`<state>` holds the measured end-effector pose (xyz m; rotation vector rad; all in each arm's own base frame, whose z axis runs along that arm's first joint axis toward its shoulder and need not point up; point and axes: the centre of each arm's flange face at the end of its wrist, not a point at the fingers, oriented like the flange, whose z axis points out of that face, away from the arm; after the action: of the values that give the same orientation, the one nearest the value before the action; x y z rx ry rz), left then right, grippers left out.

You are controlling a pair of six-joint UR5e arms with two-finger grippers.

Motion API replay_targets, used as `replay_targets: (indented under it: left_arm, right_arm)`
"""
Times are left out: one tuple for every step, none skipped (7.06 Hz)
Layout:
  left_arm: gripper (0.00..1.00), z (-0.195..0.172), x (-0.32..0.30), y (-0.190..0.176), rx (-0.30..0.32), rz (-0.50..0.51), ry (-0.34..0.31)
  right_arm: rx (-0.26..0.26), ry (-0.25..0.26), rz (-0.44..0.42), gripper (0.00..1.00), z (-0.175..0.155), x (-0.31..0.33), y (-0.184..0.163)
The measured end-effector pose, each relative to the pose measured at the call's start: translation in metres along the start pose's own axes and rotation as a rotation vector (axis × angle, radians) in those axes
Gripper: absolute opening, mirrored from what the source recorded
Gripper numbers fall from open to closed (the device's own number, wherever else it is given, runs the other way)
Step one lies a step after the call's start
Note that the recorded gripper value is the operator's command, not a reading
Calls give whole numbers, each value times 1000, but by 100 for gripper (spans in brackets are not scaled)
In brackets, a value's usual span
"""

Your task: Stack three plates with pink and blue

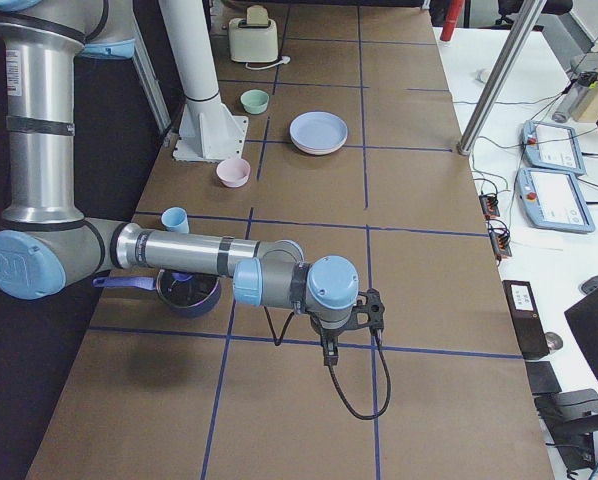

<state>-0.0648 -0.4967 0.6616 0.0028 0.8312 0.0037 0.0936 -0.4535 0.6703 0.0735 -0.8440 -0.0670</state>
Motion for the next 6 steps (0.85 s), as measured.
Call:
replay_targets:
  left_arm:
    - [100,0,0,0,0,1,0]
    - [100,0,0,0,0,1,0]
    - [100,0,0,0,0,2,-1]
    - [100,0,0,0,1,3,-2]
    - [100,0,0,0,2,3,-3]
    - [100,0,0,0,1,3,-3]
  right_arm:
    - [1,0,0,100,0,0,0]
    - [1,0,-1,100,0,0,-1]
    - [2,0,-2,100,-1,-1,-1]
    - [3,0,-2,100,-1,-1,-1]
    - [4,1,-3,100,-2,-2,-2]
    - [5,1,-4,100,-2,-2,-3]
